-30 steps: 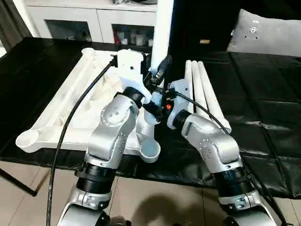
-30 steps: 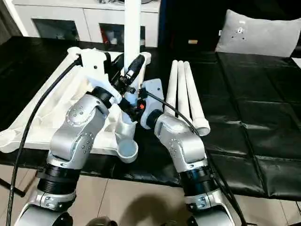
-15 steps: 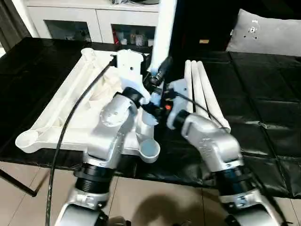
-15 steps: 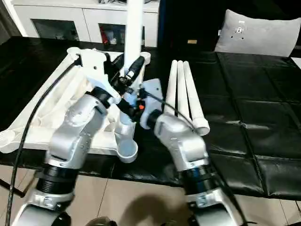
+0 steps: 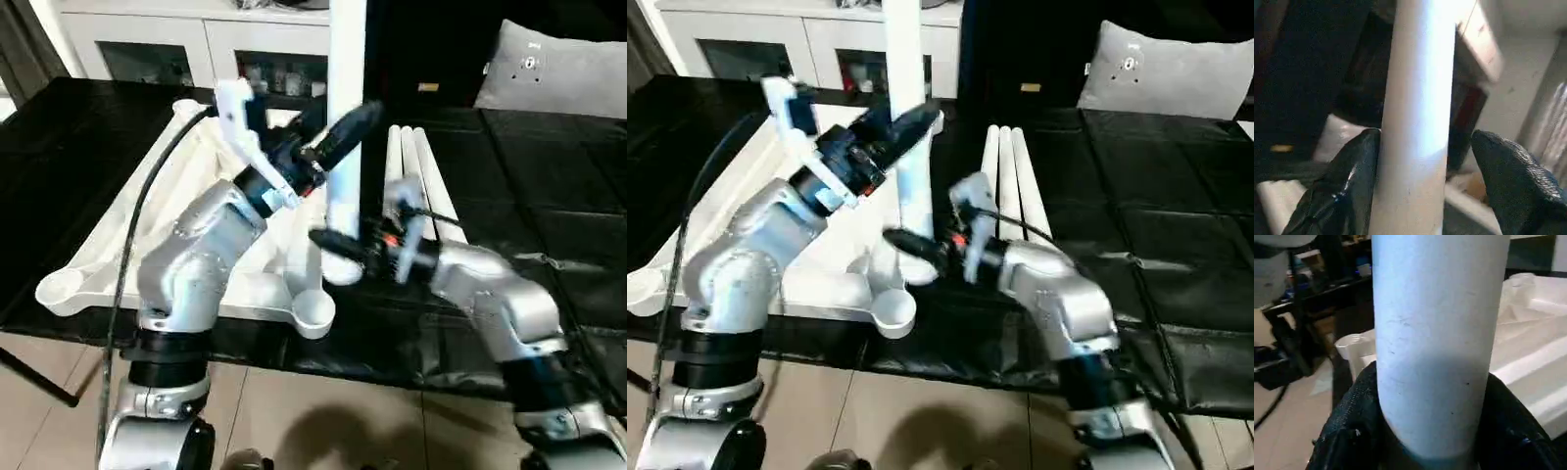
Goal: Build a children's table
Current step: Move to table
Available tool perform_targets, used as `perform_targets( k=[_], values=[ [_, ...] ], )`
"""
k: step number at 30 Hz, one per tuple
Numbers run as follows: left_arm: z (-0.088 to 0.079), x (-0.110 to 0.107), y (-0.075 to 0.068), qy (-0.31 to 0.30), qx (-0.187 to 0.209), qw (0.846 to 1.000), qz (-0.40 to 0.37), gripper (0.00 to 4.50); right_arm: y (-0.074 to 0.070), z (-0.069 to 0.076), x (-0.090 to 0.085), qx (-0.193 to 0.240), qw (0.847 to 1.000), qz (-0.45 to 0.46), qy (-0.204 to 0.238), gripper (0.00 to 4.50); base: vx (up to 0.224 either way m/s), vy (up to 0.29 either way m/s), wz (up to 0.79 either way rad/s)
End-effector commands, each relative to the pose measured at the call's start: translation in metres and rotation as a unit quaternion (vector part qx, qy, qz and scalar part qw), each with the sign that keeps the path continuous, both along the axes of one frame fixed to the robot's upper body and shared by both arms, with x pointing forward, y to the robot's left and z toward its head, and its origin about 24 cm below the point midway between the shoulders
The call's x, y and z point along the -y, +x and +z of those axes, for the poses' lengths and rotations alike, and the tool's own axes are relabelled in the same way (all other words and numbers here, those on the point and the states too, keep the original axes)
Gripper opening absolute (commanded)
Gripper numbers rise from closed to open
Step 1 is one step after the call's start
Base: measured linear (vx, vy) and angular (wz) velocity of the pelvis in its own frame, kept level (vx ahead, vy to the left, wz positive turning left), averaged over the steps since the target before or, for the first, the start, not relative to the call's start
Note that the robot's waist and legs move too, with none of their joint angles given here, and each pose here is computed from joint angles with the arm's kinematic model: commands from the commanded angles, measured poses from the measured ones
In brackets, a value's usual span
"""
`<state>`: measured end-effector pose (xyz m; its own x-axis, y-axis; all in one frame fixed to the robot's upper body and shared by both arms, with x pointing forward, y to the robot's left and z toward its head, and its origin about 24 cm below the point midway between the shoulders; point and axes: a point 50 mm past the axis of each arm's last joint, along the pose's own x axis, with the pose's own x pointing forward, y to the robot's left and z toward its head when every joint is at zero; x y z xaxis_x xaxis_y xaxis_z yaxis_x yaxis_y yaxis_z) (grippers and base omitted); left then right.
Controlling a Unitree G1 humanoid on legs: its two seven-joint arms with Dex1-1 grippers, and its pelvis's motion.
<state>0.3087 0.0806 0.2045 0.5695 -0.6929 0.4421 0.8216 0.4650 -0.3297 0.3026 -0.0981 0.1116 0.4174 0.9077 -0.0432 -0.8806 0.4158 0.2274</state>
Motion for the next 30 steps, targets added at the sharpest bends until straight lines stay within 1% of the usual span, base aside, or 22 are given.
perform_targets(
  k=[1, 2, 4, 5, 6, 7, 9, 12, 15, 17, 27, 30],
  values=[
    [0.007, 0.001, -0.003, -0.019, 0.005, 1.0, -0.02, 3.2, -0.004, 0.006, 0.0, 0.008, 1.0, 0.025, 0.011, 1.95, 0.0, 0.0, 0.0],
    [0.006, 0.001, -0.003, -0.015, 0.004, 1.0, -0.022, 3.02, -0.006, 0.007, -0.001, 0.008, 0.999, 0.033, 0.014, 1.95, 0.0, 0.0, 0.0],
    [0.002, 0.003, -0.003, 0.0, 0.0, 1.0, -0.026, 2.99, -0.009, 0.008, -0.001, 0.006, 0.999, 0.049, 0.018, 1.95, 0.0, 0.0, 0.0],
    [0.002, 0.003, -0.003, 0.002, -0.001, 1.0, -0.026, 2.76, -0.009, 0.008, -0.001, 0.006, 0.999, 0.051, 0.019, 1.95, 0.0, 0.0, 0.0],
    [0.0, 0.004, -0.003, 0.005, -0.003, 1.0, -0.028, 2.76, -0.01, 0.008, -0.002, 0.006, 0.998, 0.056, 0.021, 1.95, 0.0, 0.0, 0.0],
    [0.0, 0.003, -0.003, 0.004, -0.007, 1.0, -0.028, 2.63, -0.011, 0.008, -0.002, 0.005, 0.998, 0.063, 0.022, 1.95, 0.0, 0.0, 0.0],
    [-0.001, 0.003, -0.002, 0.0, -0.014, 1.0, -0.027, 2.55, -0.013, 0.008, -0.002, 0.004, 0.997, 0.073, 0.023, 1.95, 0.0, 0.0, 0.0],
    [-0.001, 0.0, 0.002, -0.006, -0.023, 1.0, -0.009, 2.22, -0.014, 0.008, -0.003, 0.004, 0.997, 0.077, 0.023, 1.95, 0.0, 0.0, 0.0],
    [-0.002, -0.002, 0.003, -0.005, -0.025, 1.0, -0.003, 2.13, -0.014, 0.008, -0.003, 0.005, 0.997, 0.077, 0.022, 1.95, 0.0, 0.0, 0.0],
    [-0.002, -0.003, 0.003, -0.005, -0.026, 1.0, -0.002, 1.94, -0.014, 0.008, -0.003, 0.006, 0.997, 0.076, 0.021, 1.95, 0.0, 0.0, 0.0],
    [-0.005, -0.003, 0.003, -0.009, -0.032, 0.999, 0.002, 1.83, -0.013, 0.008, -0.003, 0.013, 0.998, 0.068, 0.015, 1.95, 0.0, 0.0, 0.0],
    [-0.005, -0.003, 0.004, -0.007, -0.032, 0.999, 0.011, 1.83, -0.01, 0.007, -0.002, 0.025, 0.998, 0.05, 0.003, 1.95, 0.0, 0.0, 0.0]
  ],
)
